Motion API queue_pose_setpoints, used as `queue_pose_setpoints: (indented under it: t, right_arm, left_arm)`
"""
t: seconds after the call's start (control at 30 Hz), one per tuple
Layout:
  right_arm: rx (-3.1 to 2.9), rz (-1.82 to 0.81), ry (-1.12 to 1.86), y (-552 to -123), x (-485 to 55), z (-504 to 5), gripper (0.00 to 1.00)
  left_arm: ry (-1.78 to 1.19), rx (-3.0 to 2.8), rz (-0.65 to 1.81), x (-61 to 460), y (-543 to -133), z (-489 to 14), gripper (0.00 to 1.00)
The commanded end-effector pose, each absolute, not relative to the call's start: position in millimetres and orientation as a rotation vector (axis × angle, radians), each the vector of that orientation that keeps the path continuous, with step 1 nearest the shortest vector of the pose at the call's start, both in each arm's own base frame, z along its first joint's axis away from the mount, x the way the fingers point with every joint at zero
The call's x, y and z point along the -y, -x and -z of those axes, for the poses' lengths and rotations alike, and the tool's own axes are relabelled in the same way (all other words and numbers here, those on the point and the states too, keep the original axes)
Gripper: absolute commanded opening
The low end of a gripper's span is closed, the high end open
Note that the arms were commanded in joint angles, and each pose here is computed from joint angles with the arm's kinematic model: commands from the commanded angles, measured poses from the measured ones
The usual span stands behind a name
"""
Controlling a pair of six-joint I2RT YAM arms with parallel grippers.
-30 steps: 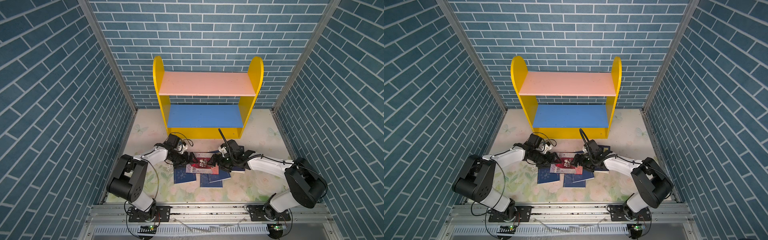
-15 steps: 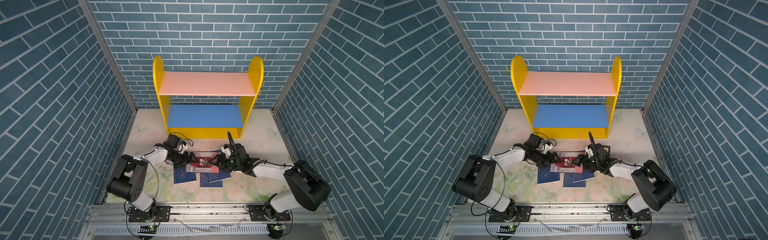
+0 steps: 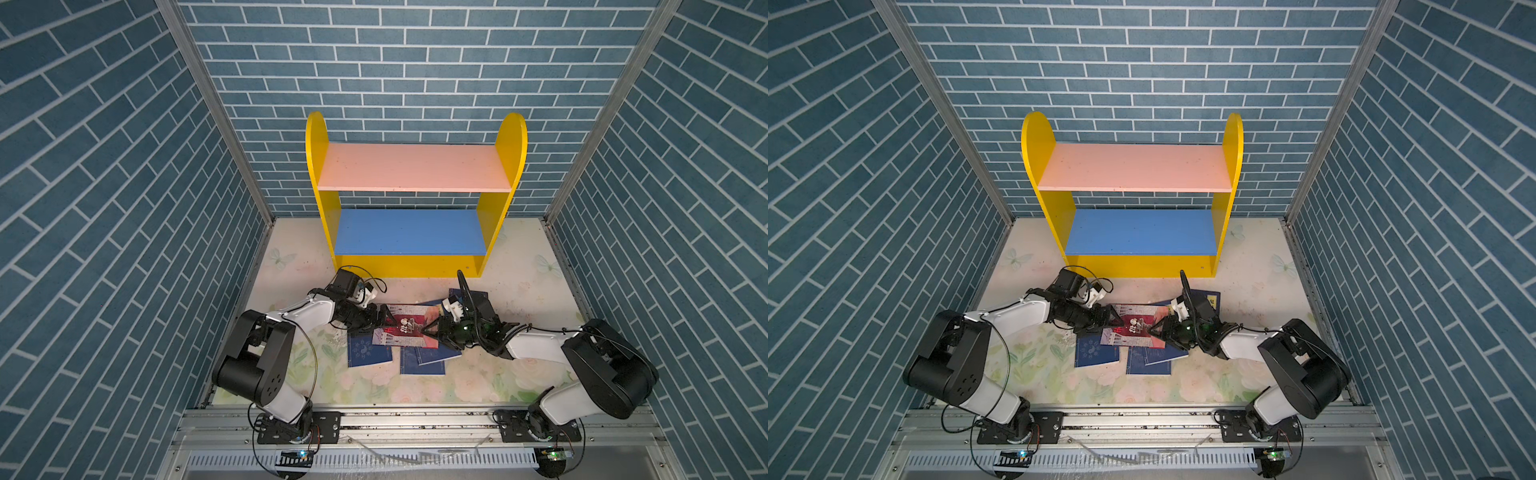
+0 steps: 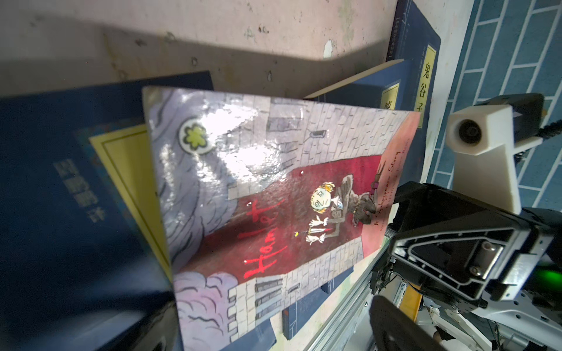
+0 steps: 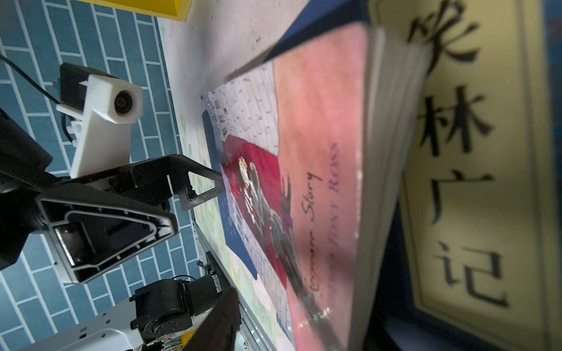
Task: Stacking books/files
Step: Pick up the book from the books.
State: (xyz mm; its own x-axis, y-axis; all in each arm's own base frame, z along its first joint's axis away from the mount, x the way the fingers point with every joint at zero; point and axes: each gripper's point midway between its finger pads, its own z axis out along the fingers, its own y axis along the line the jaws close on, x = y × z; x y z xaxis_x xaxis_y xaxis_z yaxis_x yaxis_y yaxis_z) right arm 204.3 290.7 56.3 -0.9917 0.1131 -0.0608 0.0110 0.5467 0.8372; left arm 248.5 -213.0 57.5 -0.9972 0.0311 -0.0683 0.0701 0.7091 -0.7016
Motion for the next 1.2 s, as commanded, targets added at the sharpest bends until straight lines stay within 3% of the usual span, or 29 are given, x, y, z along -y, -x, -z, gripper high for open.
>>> queue_pose_setpoints:
  t: [0.0,0.33,0.47,0.73,0.93,1.17]
  right_arm:
    - [-2.727,-1.437,-0.153,-193,-285,-45,0.46]
    - [-2.667,-1.472,-0.099,-195,-288,-64,0.10]
    - [-2.649,-1.490,-0.077,-195,-290,-70,0.01]
    - [-2.600,-1.487,0.033,-190,-286,-109,0.00]
    - [-2.564,-1.499,0.196,-174,-282,-166,0.00]
    - [-2.392,-1.510,0.435,-162,-278,-281,0.00]
  left_arm:
    - [-0.113,-2.838,1.223,217,-240,-62,1.00]
    - [-0.139,-2.792,1.199,214,-242,-74,1.00]
    - [-0.191,-2.753,1.137,210,-244,-87,1.00]
    - [-0.229,-2.649,0.710,154,-256,-125,1.00]
    - [-0.119,-2.502,0.782,133,-269,-168,1.00]
    - [-0.082,-2.287,0.777,109,-286,-250,1.00]
